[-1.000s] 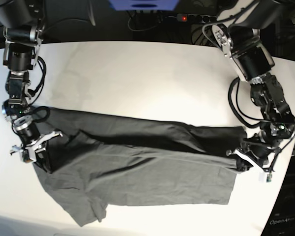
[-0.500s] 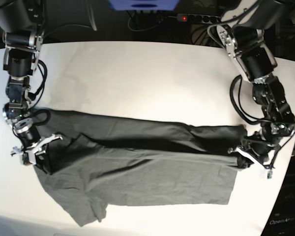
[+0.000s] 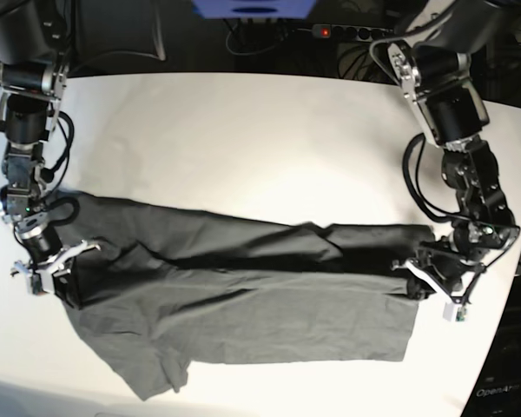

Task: Fold the T-shirt properly
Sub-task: 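Lower the folded edge onto the shirt and open both grippers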

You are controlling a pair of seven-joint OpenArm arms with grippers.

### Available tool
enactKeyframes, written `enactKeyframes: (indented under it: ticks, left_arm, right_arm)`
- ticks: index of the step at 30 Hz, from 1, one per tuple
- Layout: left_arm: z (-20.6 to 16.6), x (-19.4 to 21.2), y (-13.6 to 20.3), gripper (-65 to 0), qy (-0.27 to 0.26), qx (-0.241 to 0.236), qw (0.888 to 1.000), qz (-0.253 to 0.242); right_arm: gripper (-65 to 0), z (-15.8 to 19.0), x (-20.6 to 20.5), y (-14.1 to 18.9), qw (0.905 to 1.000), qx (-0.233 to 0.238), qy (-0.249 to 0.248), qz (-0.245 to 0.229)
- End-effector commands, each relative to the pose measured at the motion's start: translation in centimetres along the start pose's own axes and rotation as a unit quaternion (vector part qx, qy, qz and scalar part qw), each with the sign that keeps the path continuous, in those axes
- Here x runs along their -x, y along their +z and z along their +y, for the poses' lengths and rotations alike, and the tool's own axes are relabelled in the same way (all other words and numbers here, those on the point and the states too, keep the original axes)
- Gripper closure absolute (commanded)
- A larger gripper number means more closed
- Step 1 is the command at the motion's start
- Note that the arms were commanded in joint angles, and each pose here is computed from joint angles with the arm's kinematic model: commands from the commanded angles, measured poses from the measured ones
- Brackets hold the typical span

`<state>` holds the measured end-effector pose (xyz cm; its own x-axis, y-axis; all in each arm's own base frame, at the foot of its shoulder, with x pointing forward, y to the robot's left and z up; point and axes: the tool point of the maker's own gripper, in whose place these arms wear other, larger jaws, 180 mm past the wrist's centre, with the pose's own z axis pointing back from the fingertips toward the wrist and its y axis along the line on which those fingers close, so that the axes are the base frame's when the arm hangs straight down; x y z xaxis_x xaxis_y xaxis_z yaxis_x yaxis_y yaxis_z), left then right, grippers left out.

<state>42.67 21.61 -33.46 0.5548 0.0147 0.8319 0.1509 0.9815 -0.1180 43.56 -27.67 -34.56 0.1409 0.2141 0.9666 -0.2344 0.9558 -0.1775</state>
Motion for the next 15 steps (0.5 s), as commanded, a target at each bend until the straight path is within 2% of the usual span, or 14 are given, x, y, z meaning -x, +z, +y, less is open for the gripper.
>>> enactKeyframes:
  ticks: [1,3,15]
  left_arm:
    - [0.4,-2.9,0.3,-2.3,-0.005,-0.002,0.999,-0.042]
    - [0.3,-3.4,0.4,-2.3,-0.004,-0.001,0.998,-0.056]
    - [1.1,-3.2,0.7,-2.3,-0.007,-0.009,0.998,-0.055]
  right_arm:
    - [-3.2,-1.6,-2.8,-0.4,0.9990,0.015,0.006,-0.041]
    - [-3.2,-1.5,-2.8,-0.4,0.9990,0.015,0.005,-0.041]
    - [-3.5,-0.2,-1.5,-0.2,0.9994,0.008,-0.007,-0.032]
